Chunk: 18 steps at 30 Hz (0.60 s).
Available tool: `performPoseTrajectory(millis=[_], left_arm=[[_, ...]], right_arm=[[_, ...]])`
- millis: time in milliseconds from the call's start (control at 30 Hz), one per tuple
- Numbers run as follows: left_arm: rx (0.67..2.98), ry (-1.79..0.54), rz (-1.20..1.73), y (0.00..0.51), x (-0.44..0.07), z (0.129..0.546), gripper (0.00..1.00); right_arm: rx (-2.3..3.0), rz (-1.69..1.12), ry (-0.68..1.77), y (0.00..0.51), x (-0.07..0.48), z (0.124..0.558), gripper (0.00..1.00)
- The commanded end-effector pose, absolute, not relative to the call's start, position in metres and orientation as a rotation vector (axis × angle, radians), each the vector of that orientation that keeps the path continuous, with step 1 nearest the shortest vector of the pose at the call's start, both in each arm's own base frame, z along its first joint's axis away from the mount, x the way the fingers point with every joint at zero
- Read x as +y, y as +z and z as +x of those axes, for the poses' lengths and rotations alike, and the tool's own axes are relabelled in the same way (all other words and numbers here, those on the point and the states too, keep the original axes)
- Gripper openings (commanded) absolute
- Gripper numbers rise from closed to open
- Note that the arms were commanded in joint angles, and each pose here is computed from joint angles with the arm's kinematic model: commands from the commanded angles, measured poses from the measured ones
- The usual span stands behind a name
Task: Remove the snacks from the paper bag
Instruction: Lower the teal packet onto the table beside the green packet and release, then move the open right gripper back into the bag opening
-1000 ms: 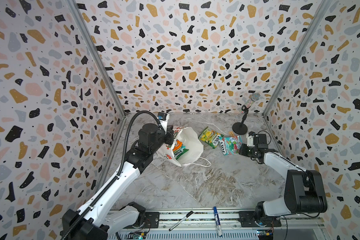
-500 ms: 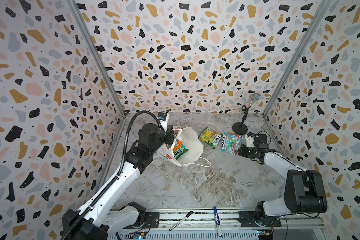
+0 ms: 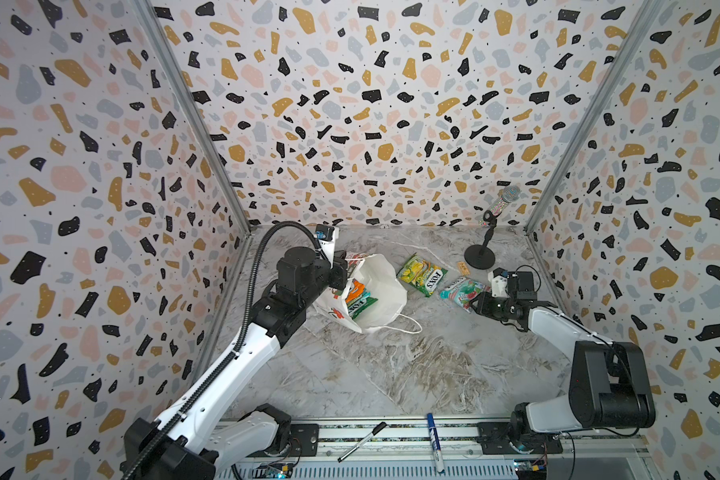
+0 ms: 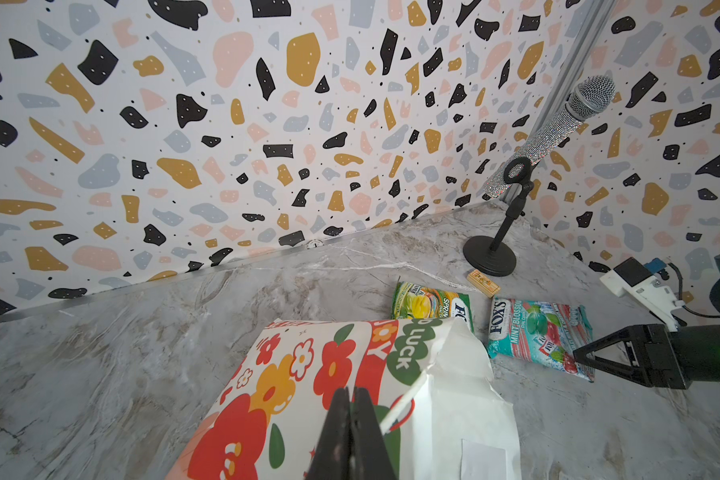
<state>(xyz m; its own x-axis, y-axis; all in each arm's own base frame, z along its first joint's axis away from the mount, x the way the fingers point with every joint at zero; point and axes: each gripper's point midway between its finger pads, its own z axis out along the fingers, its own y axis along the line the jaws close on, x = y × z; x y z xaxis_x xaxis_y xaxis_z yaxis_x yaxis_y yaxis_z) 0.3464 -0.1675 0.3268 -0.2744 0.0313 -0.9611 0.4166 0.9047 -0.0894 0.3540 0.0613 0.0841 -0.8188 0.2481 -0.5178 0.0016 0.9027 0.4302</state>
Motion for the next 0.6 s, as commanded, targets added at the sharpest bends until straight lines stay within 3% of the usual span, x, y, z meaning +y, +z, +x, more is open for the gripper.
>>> performPoseTrajectory(millis=[0, 100, 233, 567], left_arm=[[1.785, -0.369, 0.333, 0.336, -0.165, 0.346, 0.00], [1.786, -0.368, 0.335, 0.335, -0.165, 0.346, 0.00], [1.786, -0.370, 0.338, 0.336, -0.166, 0.346, 0.00], [1.778, -0.386, 0.361, 0.337, -0.169, 0.344, 0.00]], right_arm=[[2.439, 0.207, 0.383, 0.100, 0.038, 0.358, 0.46], [2.414, 0.218, 0.275, 0.110, 0.025, 0.358, 0.50], [2.330, 0.127, 0.343, 0.131, 0.041, 0.359, 0.52], [2.063, -0.428, 0.728, 0.199, 0.179, 0.335, 0.51]])
